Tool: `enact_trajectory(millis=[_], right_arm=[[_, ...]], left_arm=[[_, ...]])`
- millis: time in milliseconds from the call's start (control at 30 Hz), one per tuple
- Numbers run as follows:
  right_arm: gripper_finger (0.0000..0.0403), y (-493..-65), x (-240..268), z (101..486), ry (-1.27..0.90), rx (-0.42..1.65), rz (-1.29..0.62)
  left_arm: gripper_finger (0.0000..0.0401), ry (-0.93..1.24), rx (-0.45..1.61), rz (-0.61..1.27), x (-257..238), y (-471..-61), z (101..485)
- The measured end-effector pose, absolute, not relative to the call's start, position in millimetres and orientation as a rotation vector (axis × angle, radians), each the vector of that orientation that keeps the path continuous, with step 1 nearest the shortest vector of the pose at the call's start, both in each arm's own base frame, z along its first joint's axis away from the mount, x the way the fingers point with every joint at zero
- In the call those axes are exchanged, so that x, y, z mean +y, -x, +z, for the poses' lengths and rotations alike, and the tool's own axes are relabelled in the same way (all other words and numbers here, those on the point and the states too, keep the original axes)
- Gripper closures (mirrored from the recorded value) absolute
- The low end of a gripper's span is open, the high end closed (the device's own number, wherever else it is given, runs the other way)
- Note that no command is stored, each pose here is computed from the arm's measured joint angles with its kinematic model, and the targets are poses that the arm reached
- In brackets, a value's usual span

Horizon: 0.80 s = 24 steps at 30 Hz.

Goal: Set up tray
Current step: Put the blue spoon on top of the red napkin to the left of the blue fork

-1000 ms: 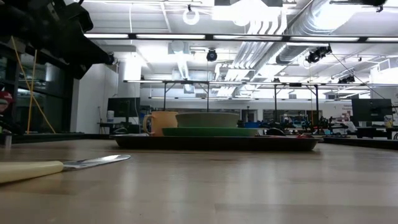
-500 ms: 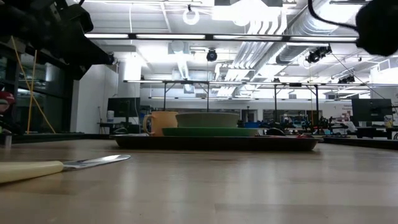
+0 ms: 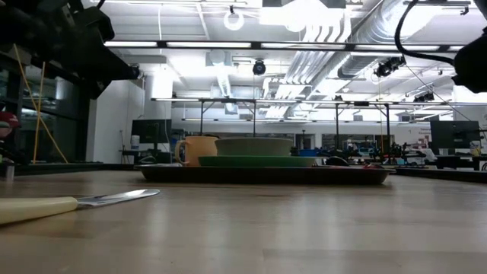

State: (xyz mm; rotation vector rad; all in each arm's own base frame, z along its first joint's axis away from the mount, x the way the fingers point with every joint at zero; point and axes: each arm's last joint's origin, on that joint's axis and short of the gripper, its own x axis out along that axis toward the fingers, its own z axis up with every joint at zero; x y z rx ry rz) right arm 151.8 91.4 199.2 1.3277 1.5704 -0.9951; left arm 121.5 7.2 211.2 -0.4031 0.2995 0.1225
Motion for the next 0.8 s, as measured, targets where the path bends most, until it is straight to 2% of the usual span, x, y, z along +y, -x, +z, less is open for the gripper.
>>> enact_trajectory(millis=[367,800], right_arm=[[0.032,-149.4,94.9,197.3,-1.279,1.483,-1.05],[0.032,-160.3,102.3,168.0,-1.137,1.534,-1.223]], left_arm=[[0.0325,0.398,0.315,0.156,8.0,-120.8,209.4],[0.0325,0.398,0.315,0.156,8.0,-120.8,209.3]])
